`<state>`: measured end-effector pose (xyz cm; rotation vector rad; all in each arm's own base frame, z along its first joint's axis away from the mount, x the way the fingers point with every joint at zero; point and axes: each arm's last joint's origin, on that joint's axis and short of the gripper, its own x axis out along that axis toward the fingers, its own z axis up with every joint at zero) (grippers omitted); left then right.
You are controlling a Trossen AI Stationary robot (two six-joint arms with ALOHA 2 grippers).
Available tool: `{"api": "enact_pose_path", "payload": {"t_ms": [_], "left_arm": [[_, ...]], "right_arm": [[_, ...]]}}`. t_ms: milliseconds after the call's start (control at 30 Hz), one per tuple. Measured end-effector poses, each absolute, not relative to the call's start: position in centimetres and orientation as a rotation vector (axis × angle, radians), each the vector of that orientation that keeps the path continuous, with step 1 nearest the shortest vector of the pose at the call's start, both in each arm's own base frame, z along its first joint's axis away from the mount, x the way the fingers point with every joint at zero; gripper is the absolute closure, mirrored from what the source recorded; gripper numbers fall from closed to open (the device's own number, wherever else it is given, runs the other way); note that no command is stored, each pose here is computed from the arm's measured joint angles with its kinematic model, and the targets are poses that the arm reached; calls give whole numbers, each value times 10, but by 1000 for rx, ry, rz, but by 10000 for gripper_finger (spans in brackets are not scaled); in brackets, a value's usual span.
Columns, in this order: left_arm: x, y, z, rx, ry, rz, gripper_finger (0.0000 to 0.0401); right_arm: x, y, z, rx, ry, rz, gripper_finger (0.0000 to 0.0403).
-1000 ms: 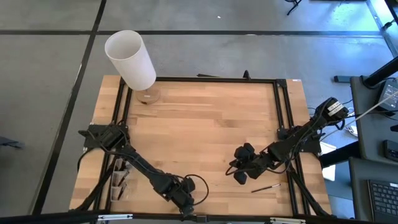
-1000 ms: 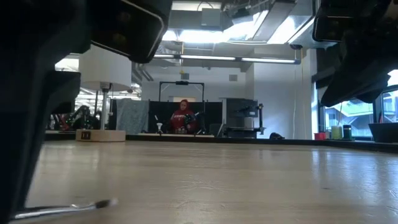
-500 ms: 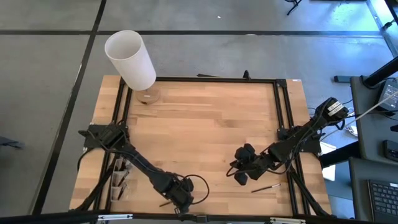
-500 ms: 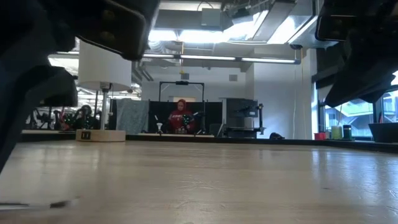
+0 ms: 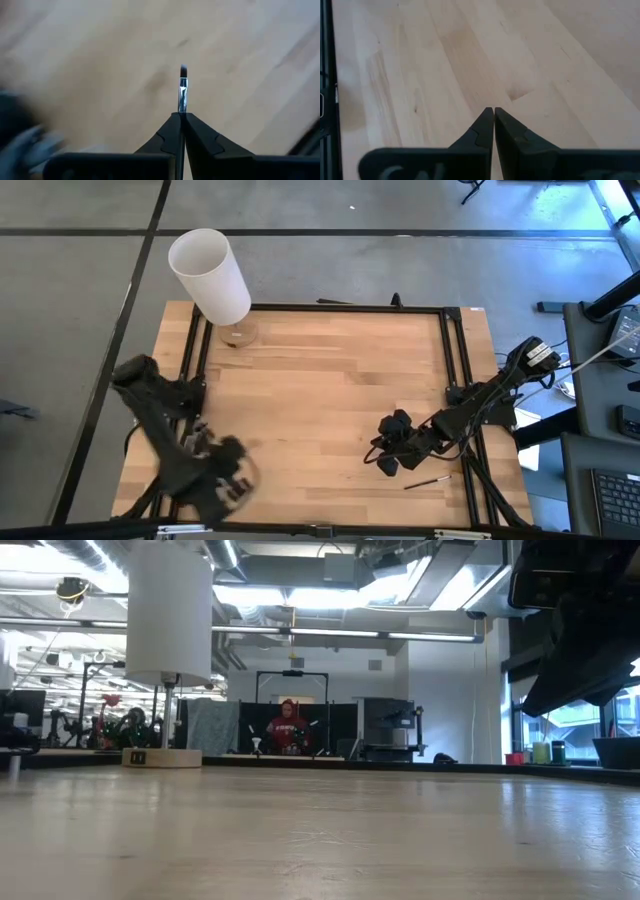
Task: Pick & Place Makeup Supplies
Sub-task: Put the left makeup brush into the transparent organizer
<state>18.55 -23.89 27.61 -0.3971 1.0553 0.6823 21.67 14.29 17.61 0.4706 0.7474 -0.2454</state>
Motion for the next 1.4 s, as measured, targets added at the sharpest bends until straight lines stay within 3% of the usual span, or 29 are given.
{"api": "enact_pose_path", "payload": {"t_ms": [200,433,700,933,1400], "left_arm": [[116,-249,298,-411,943,647,384],[80,-270,283,-435,698,531,384],[77,-279,253,-311,766,584,384],[75,-280,250,-320,894,644,384],[89,-277,249,-379,877,693,384]], "right_arm": [[217,143,176,479,746,-249,386],[216,143,176,474,749,-250,386],[217,142,176,472,744,-255,386],[217,142,176,472,744,-255,386],[217,142,176,472,744,-255,386]]}}
